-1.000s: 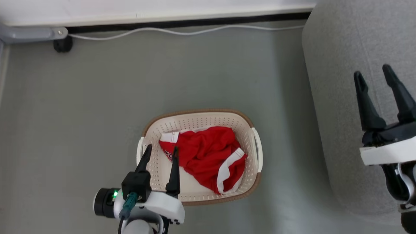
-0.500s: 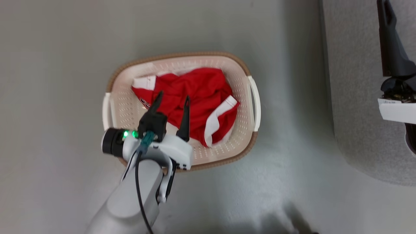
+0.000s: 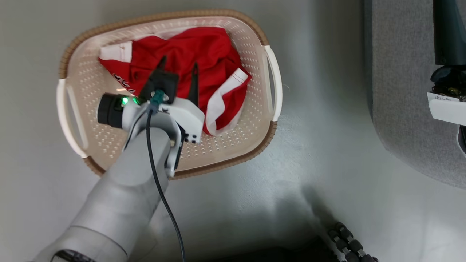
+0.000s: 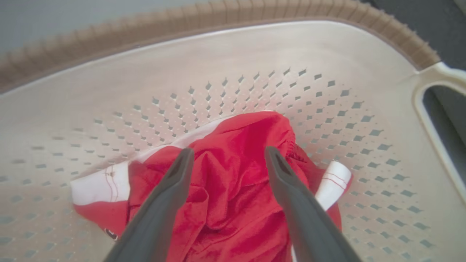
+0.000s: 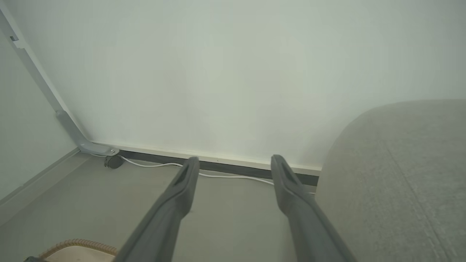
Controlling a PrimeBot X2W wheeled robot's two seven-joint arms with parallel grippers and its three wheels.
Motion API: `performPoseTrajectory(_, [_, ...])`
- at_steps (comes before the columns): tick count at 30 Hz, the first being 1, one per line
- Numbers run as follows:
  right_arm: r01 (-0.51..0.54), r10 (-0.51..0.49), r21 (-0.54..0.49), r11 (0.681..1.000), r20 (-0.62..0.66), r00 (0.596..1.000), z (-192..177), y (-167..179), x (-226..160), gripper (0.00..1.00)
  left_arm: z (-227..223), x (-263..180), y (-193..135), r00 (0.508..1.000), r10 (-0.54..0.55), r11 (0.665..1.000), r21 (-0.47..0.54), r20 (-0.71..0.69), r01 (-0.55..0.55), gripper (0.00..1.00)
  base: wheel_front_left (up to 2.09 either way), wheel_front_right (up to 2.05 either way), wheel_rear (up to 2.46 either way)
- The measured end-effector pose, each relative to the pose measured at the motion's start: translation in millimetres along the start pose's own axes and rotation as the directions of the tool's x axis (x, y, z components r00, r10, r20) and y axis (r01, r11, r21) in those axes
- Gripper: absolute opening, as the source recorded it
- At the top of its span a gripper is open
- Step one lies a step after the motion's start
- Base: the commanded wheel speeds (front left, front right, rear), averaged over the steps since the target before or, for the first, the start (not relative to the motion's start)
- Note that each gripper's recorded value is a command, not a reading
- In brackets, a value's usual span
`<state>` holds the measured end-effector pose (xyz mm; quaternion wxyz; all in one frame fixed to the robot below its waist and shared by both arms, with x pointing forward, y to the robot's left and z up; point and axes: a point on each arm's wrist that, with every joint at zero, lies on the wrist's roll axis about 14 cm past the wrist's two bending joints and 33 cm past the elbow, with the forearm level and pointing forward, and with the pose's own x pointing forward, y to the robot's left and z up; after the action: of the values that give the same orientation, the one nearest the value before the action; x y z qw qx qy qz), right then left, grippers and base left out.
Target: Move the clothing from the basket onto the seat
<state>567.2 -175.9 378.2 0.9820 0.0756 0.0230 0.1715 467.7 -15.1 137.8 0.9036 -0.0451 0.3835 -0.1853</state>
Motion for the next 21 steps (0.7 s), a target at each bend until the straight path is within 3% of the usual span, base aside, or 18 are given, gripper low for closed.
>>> performPoseTrajectory(9, [-0.010,0.010,-0.020,1.000,-0.013,1.000,-9,-3,1,1.00,-28,29,4,0.995,0.016,1.000,-0.020,-0.097,-0.018,1.00,0.00,0.00,0.00])
performPoseTrajectory(21, [-0.017,0.017,-0.020,1.000,-0.017,1.000,-13,-2,-1,1.00,-48,43,34,0.975,0.113,0.993,0.043,-0.192,-0.107,1.00,0.00,0.00,0.00])
